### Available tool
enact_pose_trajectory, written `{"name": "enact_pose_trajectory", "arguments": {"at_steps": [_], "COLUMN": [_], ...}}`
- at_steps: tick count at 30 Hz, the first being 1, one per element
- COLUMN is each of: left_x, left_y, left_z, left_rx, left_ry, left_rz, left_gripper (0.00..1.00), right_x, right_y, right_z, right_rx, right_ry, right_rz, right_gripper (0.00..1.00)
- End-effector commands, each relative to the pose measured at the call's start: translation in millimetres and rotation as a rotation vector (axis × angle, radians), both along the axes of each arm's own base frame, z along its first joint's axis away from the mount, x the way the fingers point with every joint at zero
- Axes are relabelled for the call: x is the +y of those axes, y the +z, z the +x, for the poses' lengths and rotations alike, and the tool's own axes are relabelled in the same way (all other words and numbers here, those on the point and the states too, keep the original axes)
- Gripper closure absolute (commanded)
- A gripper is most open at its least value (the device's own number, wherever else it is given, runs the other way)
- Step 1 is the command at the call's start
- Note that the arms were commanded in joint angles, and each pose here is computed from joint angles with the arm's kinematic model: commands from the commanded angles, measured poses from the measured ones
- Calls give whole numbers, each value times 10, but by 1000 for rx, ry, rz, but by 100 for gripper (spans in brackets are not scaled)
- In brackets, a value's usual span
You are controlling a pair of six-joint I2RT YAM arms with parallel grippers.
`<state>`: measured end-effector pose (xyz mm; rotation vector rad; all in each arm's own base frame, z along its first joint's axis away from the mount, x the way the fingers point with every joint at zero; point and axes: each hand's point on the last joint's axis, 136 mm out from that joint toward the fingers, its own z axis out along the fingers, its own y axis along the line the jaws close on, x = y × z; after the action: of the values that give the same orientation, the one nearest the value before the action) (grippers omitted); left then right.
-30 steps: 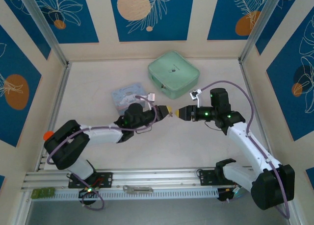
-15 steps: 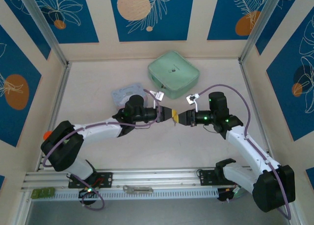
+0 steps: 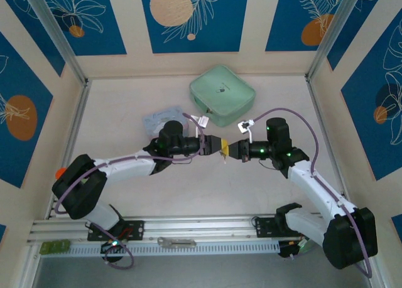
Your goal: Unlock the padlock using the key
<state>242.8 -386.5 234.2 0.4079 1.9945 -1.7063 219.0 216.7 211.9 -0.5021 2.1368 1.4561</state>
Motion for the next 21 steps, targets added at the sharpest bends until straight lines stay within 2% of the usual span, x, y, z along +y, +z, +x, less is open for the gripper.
{"name": "enact_pose_trajectory", "arguments": {"at_steps": [1,4,7,9,14,21], "left_x": [304,715,870,868,686,370], "left_y": [119,157,225,258,168,211], "left_z": [202,404,425,394,310,205], "left_rx": [-24,-77,-129,-141,-101,-117], "left_ry": [148,358,424,412,314,207], "left_rz": [-38,-15,44,36,-19,-129], "left_gripper": [0,0,0,3,27,28], "right_x": [-14,-27,-25,-19,15,94], "right_y": [-28,-51,-59,-58,-13,5], "right_z": [-26,-32,-17,5,76,104], "right_rx": [-6,-2,-3,-3,-5,76], "right_ry": [0,-6,-12,-17,-39,-22], "right_rz": [-7,-21,-23,-20,6,85], "right_gripper": [100,100,100,100,100,100]}}
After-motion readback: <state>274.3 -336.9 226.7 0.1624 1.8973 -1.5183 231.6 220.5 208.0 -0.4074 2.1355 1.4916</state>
